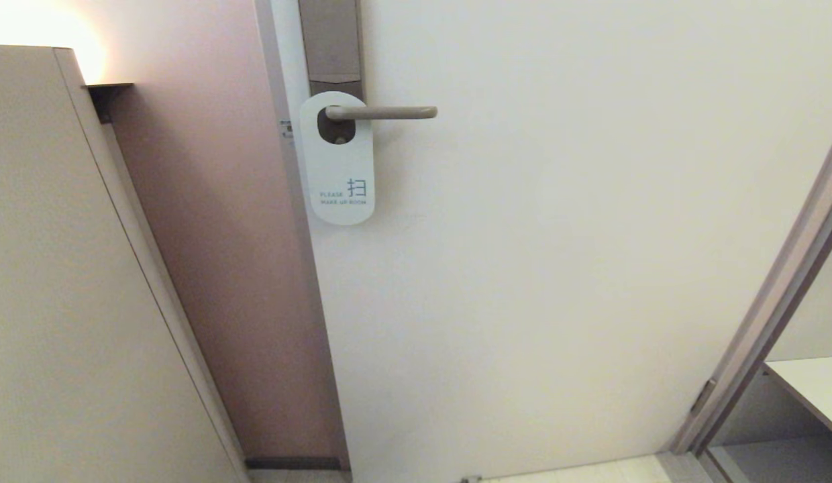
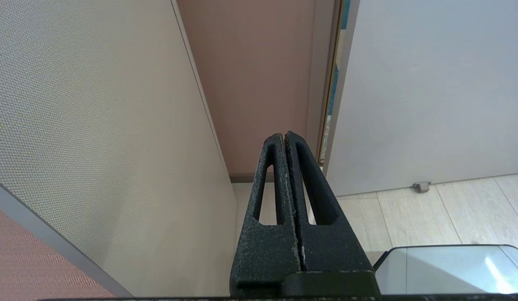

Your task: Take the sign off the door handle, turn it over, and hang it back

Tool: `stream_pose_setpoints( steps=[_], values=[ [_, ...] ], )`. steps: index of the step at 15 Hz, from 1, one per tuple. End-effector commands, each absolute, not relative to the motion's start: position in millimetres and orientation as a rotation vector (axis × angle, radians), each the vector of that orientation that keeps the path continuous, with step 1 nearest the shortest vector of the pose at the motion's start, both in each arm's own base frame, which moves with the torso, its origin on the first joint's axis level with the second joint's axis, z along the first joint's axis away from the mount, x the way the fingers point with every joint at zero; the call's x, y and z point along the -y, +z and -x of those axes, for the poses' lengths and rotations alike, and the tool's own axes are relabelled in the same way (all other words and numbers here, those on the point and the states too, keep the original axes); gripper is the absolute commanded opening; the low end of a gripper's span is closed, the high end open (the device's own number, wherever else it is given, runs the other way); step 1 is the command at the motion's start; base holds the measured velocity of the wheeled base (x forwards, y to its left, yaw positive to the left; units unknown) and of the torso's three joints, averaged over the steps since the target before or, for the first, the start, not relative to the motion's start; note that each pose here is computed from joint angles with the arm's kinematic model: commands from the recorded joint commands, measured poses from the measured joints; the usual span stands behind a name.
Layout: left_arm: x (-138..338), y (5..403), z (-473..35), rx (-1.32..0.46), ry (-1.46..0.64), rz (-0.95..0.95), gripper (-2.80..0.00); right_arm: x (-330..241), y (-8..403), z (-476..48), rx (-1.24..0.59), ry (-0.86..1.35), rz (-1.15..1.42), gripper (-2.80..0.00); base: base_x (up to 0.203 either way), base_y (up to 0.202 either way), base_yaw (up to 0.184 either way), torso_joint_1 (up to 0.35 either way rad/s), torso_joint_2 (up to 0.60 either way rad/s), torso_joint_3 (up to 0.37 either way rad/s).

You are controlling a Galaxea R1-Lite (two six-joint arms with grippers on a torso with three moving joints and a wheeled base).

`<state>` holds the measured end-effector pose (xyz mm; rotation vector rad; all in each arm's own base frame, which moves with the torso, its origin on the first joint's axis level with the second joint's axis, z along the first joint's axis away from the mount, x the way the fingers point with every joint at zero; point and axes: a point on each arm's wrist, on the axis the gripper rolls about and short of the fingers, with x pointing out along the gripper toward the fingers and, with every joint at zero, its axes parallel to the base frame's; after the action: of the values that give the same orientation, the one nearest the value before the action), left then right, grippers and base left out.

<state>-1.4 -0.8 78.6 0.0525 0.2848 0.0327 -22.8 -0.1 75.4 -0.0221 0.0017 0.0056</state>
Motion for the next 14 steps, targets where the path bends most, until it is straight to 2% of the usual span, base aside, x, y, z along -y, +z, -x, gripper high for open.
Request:
stream_pose_setpoints(
  steps=[1, 5, 14],
  values=[
    [0.8, 78.5, 1.6, -0.282, 0.028, -0.054, -2.8, 0.1, 75.3, 22.8, -0.001, 0.006, 0.023, -2.8, 0.0, 0.0, 0.0, 0.0, 0.0, 0.0],
    [0.7, 77.8, 10.6, -0.166, -0.032, -0.063, -2.8, 0.1, 75.3, 22.8, -0.001, 0.006, 0.023, -2.8, 0.0, 0.0, 0.0, 0.0, 0.0, 0.0],
    [0.7, 76.4, 18.1, -0.069, -0.027, -0.065, -2.8, 0.1, 75.3, 22.8, -0.001, 0.006, 0.023, -2.8, 0.0, 0.0, 0.0, 0.0, 0.0, 0.0]
  ],
)
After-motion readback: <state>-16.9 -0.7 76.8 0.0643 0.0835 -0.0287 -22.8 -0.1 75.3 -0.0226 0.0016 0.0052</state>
